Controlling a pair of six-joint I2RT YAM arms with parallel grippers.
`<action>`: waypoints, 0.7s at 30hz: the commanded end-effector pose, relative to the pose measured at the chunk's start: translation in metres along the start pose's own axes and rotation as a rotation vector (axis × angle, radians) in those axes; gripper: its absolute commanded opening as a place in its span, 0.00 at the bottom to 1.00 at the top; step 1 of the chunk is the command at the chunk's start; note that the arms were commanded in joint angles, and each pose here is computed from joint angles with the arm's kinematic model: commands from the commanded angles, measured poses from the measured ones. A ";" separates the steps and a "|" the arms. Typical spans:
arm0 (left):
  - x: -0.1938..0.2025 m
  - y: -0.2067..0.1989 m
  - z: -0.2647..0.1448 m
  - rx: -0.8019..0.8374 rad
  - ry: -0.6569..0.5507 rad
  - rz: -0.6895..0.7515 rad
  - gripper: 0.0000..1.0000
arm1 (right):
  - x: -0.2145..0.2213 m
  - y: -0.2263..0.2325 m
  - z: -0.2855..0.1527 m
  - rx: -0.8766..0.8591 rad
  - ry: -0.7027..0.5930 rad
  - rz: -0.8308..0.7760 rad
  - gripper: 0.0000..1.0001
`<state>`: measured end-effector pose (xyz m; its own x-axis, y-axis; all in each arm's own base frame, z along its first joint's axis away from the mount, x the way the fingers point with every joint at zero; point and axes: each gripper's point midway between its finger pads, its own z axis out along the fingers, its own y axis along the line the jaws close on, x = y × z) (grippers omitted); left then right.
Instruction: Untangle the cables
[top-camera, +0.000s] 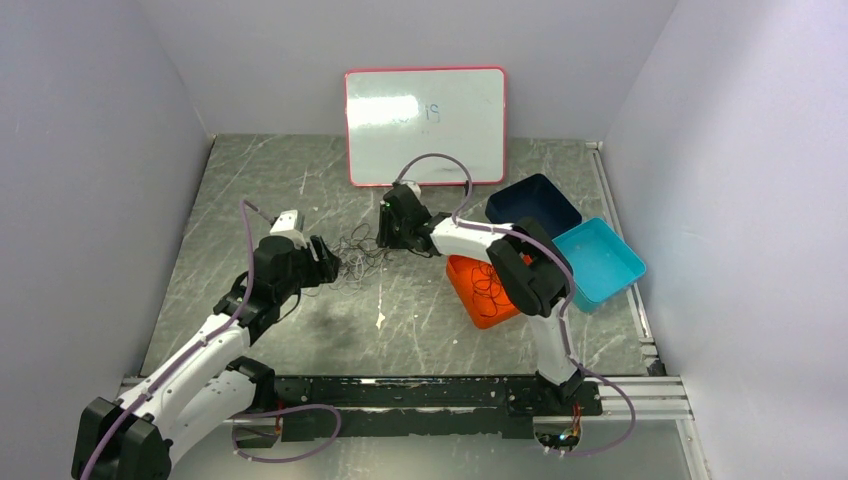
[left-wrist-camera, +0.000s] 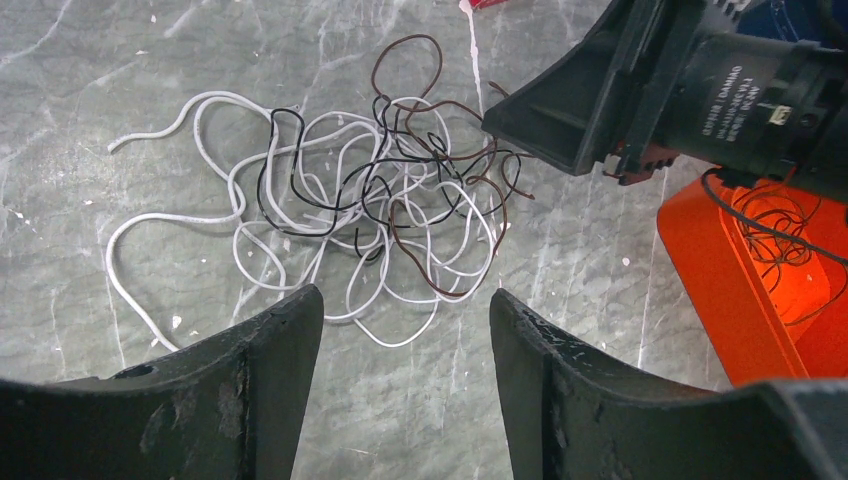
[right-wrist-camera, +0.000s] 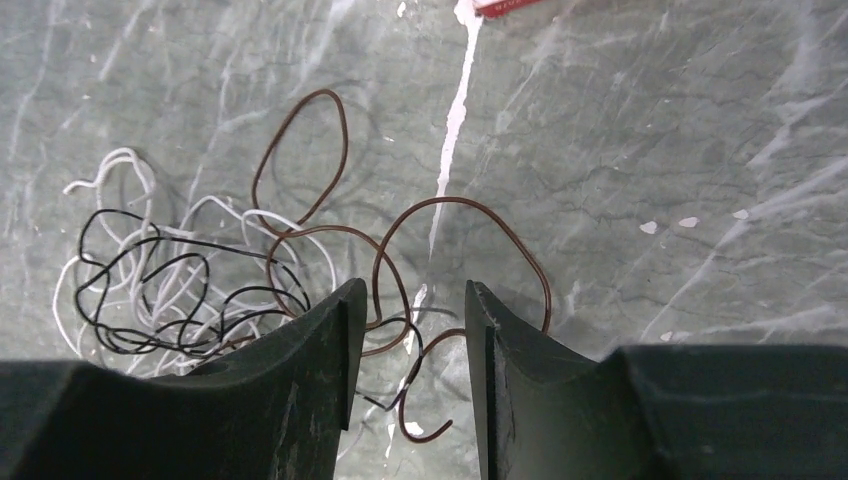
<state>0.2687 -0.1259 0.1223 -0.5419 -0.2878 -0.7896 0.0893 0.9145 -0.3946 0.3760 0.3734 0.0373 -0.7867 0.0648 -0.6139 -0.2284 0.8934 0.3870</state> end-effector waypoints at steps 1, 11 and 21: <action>-0.013 -0.009 -0.001 0.028 -0.027 0.006 0.66 | -0.002 0.003 0.012 -0.003 -0.011 0.028 0.44; -0.016 -0.006 -0.004 0.016 -0.038 0.015 0.67 | -0.010 0.009 0.011 -0.047 -0.065 0.013 0.17; -0.024 -0.014 -0.009 0.050 -0.059 0.034 0.67 | -0.056 0.043 -0.047 -0.193 -0.226 -0.188 0.00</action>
<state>0.2685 -0.1253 0.1241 -0.5360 -0.2784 -0.7970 0.0984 0.9170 -0.3865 0.3791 0.3793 0.0471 -0.7262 0.0347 -0.6866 -0.3274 0.8607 0.3898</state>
